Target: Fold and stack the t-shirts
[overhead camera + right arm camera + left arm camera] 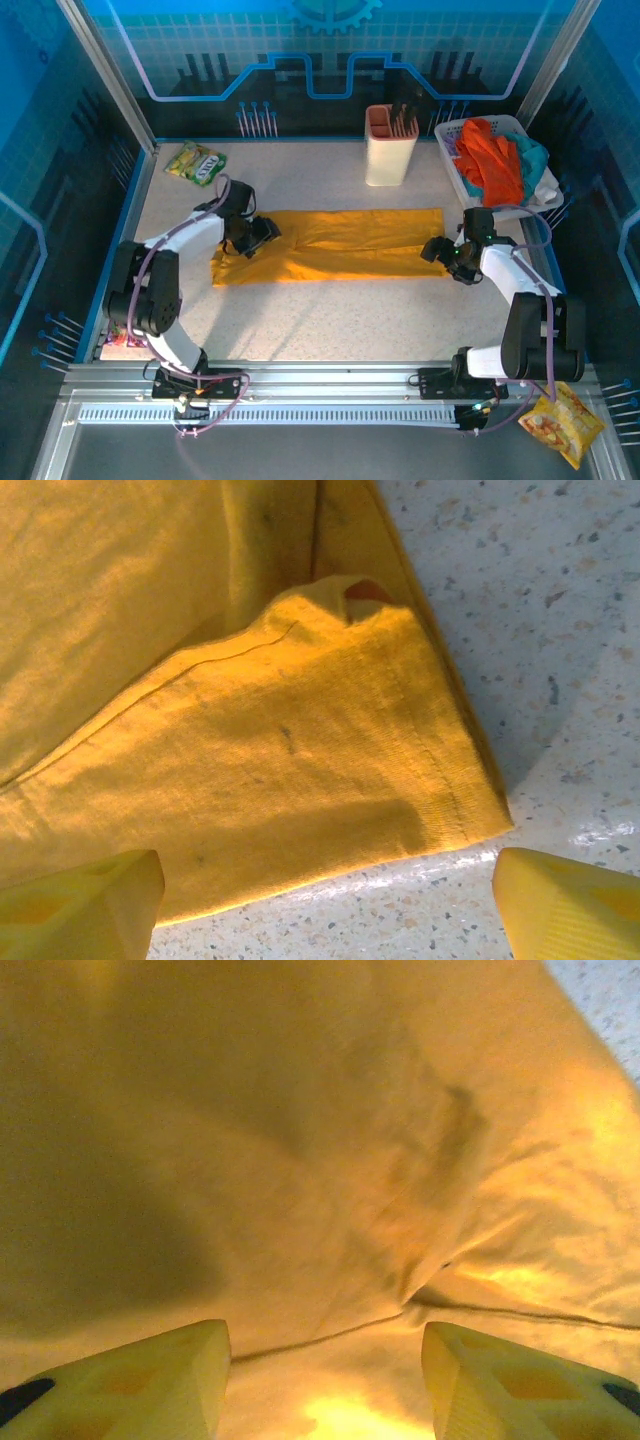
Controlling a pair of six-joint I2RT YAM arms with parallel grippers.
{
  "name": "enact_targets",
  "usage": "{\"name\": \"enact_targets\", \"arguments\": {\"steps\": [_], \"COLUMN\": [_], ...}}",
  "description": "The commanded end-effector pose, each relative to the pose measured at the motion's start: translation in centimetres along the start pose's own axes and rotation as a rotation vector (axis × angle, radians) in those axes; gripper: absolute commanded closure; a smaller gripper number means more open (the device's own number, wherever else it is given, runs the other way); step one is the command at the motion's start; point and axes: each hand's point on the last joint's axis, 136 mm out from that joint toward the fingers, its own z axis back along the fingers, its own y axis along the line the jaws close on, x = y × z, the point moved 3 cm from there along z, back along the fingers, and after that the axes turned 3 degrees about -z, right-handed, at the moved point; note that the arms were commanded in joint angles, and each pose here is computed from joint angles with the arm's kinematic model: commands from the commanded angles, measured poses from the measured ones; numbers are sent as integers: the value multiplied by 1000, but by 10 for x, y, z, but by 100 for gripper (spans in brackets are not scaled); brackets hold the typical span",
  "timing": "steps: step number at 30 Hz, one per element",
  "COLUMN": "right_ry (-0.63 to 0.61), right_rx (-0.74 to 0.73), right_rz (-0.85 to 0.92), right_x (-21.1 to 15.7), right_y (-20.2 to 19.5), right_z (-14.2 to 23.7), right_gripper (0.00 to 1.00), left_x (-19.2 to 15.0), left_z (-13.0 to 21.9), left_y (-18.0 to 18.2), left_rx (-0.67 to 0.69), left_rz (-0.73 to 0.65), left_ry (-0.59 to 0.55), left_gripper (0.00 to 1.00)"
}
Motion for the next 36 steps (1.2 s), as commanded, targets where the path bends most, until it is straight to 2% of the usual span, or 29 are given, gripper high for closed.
{"name": "enact_targets", "arguments": {"steps": [1, 6, 11, 19, 24, 29, 36], "right_ry": [27, 36, -2, 72, 121, 165, 199], "right_rx": [20, 2, 58, 111, 62, 5, -14], "right_rz": [48, 87, 199, 209, 178, 165, 141], "right_x": [0, 3, 21, 47, 56, 49, 44], "right_y": [10, 21, 68, 115, 116, 109, 111], "right_z": [0, -6, -1, -50, -80, -96, -97], "right_gripper": [14, 16, 16, 17, 18, 17, 16], "left_x": [-14, -25, -24, -15, -13, -10, 4], "left_z": [4, -3, 0, -25, -33, -36, -39], "left_y": [30, 48, 43, 40, 44, 48, 37], "left_rx": [115, 192, 157, 191, 224, 263, 278], "left_rz": [-37, -61, -63, -77, -101, -130, -144], "left_ry": [-5, 59, 43, 119, 148, 166, 176], "left_gripper": [46, 49, 48, 50, 51, 51, 50]}}
